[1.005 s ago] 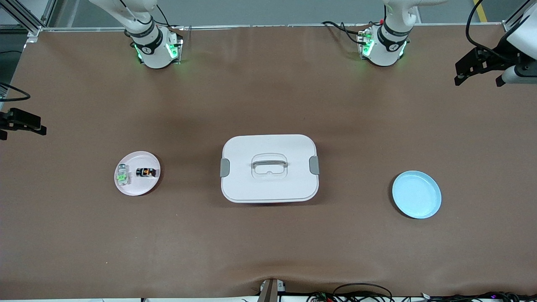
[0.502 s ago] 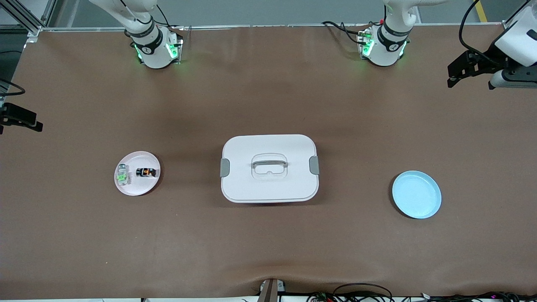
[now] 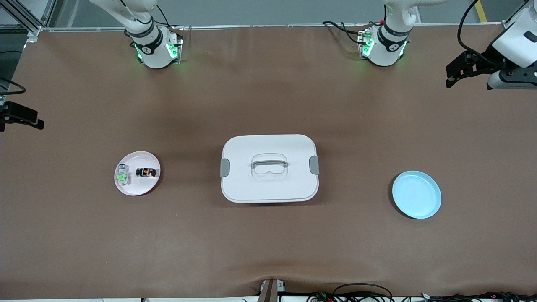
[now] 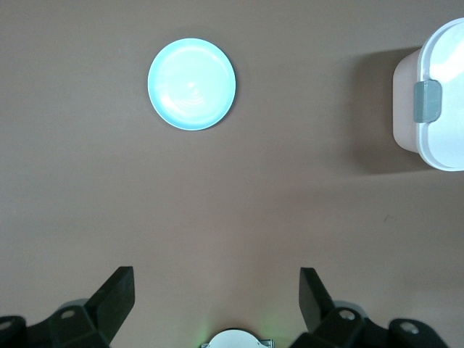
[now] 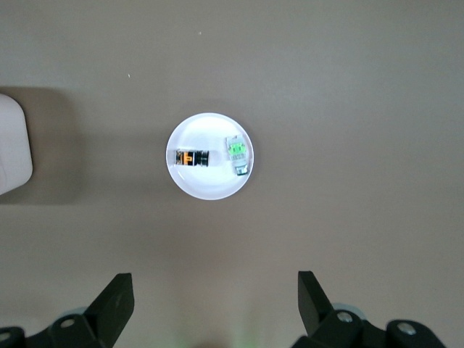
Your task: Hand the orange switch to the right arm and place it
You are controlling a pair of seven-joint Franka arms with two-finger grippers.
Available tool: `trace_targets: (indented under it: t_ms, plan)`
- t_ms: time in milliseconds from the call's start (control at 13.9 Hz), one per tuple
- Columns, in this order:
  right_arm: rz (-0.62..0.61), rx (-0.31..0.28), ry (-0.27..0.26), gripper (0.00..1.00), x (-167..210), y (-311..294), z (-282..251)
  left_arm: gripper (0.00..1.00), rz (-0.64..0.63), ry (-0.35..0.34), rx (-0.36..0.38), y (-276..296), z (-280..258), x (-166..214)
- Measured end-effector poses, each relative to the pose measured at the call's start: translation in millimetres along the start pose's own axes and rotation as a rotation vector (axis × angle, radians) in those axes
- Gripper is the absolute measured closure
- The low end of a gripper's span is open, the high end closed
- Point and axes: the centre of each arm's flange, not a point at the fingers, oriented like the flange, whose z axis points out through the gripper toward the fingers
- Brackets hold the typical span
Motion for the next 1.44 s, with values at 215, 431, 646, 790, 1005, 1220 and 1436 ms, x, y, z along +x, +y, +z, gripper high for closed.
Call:
trace_targets:
  t_ms: [215, 431, 646, 790, 1005, 1220, 1436]
  plan:
    - [0.016, 0.028, -0.006, 0.0, -3.7, 2.1, -2.0, 0.0, -0.001, 0.0, 0.0, -0.5, 0.0, 0.0]
    - [0.098, 0.068, 0.018, 0.0, -12.4, 10.2, -13.8, 0.0, -0.001, -0.003, 0.0, -0.5, 0.8, -0.1]
    - [0.142, 0.071, 0.033, 0.0, -15.9, -5.7, -22.3, 0.0, -0.001, -0.01, 0.0, -0.5, 4.1, 0.0]
    - [0.136, 0.07, 0.039, 0.0, -15.7, -11.9, -24.0, 0.0, -0.003, -0.009, 0.0, -1.7, 4.5, 0.4]
    - [0.135, 0.069, 0.04, 0.0, -15.4, -12.4, -24.1, 0.0, -0.01, 0.0, -0.001, -5.4, 3.7, 1.4]
    - [0.086, 0.06, 0.04, 0.0, -15.7, -6.6, -23.3, 0.0, -0.011, 0.013, -0.001, -5.9, 2.7, 2.9]
    - [0.08, 0.048, 0.038, 0.0, -16.6, 2.1, -21.9, 0.0, -0.02, 0.022, -0.002, -10.7, 3.0, 4.9]
